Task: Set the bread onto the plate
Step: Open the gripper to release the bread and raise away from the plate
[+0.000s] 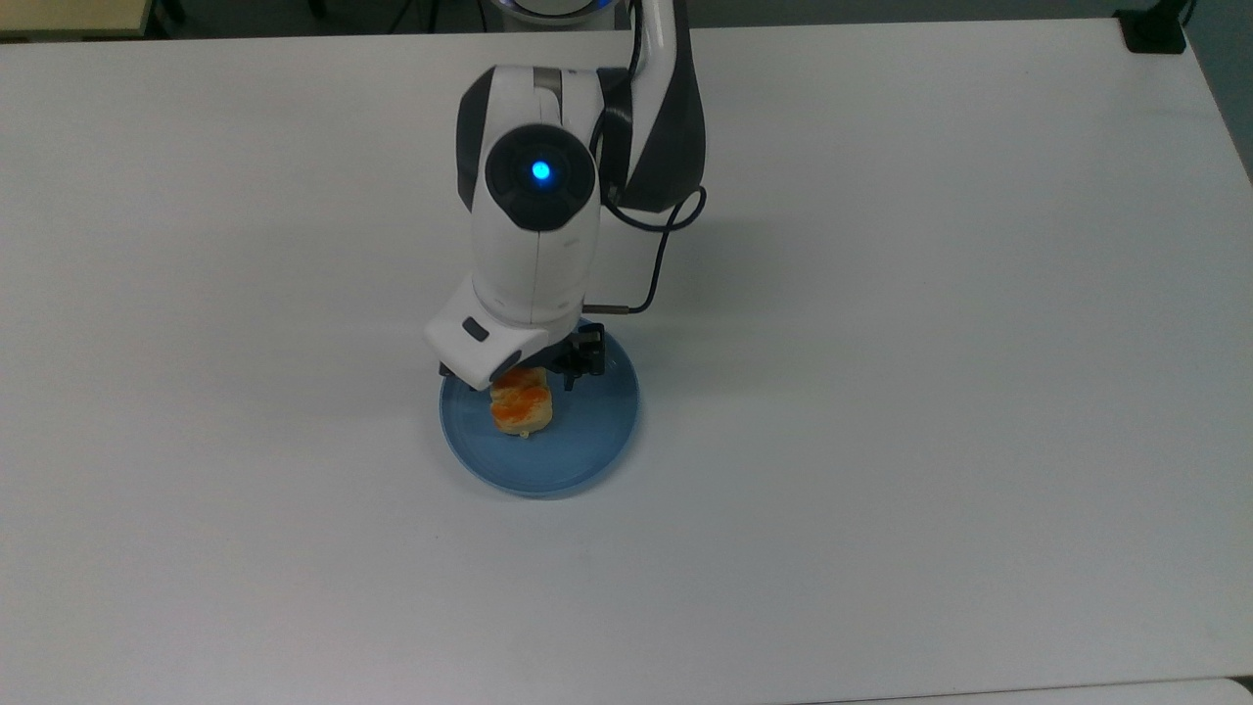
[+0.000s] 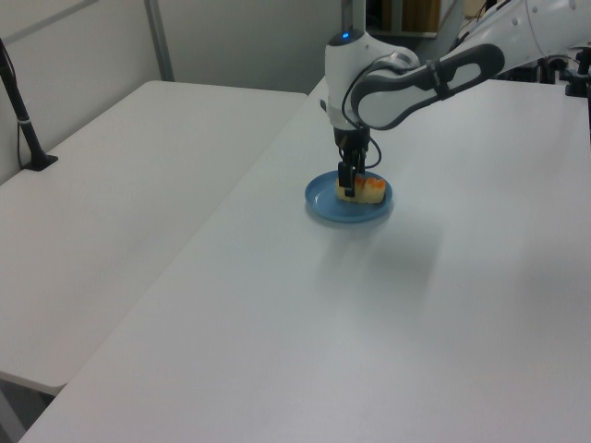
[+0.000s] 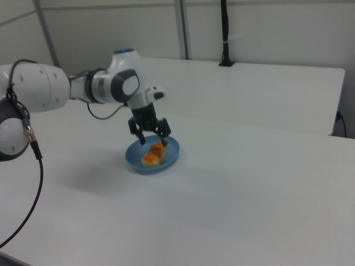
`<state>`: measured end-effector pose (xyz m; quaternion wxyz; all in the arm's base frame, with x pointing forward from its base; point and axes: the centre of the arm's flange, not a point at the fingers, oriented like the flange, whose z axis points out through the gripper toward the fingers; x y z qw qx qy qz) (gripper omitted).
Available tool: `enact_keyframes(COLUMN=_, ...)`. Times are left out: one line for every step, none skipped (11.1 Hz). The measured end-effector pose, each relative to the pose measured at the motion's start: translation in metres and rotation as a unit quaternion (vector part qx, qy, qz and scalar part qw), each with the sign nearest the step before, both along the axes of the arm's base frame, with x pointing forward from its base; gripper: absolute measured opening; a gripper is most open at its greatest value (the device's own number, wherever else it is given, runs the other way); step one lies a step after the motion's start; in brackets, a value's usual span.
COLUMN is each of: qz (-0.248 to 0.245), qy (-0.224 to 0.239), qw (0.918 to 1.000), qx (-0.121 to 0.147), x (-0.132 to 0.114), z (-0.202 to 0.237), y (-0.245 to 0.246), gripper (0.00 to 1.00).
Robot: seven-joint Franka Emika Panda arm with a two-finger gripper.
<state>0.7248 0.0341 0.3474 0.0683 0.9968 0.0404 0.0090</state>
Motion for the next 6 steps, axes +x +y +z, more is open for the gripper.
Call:
enact_keyframes(qz=-0.004, qy=-0.013, qw=0.9999, qx=0.003, x=-0.002, z=0.028, y=-0.004, gripper=1.00)
enact_keyframes(qz=-0.011, qy=-0.017, qw=0.9998, qx=0.008, x=-0.013, z=0.065, y=-0.011, gripper=1.00)
enact_keyframes(qz=-0.024, qy=-0.011, qw=0.9995, qx=0.015, x=-0.032, z=0.105, y=-0.025, gripper=1.00)
enact_keyframes(qz=-0.042, qy=-0.005, qw=0.9988, qx=0.024, x=-0.057, z=0.147, y=-0.046, gripper=1.00)
enact_keyframes(qz=-0.060, qy=-0.002, qw=0.9976, qx=0.034, x=-0.085, z=0.186, y=-0.069, gripper=1.00)
enact_keyframes(qz=-0.073, qy=-0.001, qw=0.9964, qx=0.043, x=-0.113, z=0.219, y=-0.085, gripper=1.00)
